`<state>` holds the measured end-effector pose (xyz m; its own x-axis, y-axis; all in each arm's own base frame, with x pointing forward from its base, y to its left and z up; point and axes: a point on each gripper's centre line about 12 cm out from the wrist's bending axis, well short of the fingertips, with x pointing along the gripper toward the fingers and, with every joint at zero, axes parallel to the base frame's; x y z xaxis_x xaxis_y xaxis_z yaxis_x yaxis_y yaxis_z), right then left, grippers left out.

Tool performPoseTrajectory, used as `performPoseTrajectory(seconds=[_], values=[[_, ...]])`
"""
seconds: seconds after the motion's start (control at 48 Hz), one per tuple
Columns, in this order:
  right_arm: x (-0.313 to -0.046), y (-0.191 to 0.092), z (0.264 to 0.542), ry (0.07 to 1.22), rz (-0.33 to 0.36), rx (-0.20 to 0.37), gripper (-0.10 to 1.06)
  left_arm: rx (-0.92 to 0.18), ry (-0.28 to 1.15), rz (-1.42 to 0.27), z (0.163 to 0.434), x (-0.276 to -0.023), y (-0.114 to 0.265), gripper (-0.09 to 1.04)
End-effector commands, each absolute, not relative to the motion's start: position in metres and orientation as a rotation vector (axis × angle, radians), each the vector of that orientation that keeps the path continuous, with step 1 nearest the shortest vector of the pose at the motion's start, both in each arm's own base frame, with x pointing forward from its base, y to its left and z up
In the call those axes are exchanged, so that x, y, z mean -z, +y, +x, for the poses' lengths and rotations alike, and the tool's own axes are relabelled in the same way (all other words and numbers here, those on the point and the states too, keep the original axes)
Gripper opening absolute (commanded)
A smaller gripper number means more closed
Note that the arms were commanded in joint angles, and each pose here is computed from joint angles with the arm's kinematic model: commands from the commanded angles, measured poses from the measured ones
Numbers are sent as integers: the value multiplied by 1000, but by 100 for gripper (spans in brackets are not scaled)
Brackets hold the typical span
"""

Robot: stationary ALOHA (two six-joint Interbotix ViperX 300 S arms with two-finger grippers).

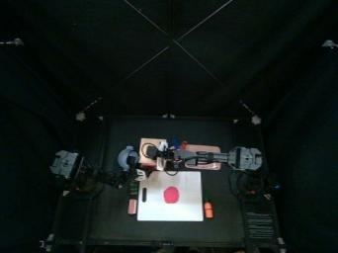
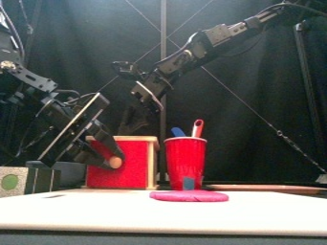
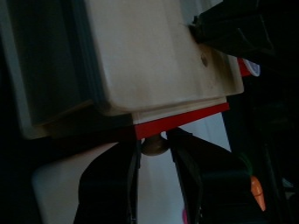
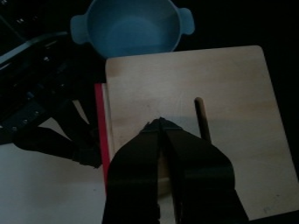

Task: Get the cutter from the drawer then cut the dough then place the extra dough in the bowl
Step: Open the drawer

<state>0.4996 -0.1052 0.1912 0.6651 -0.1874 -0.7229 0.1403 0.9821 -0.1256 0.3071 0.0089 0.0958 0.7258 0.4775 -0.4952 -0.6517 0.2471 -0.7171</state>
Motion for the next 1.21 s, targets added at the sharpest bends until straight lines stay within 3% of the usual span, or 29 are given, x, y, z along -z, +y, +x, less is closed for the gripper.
performPoseTrajectory(seconds=[0.021, 1.208], values=[[-201, -106, 498, 812, -58, 190, 5, -742, 177, -1080, 310, -104, 2, 51], [-195, -106, 493, 853, -52, 192, 5, -607, 249, -1043, 308, -108, -40, 51]])
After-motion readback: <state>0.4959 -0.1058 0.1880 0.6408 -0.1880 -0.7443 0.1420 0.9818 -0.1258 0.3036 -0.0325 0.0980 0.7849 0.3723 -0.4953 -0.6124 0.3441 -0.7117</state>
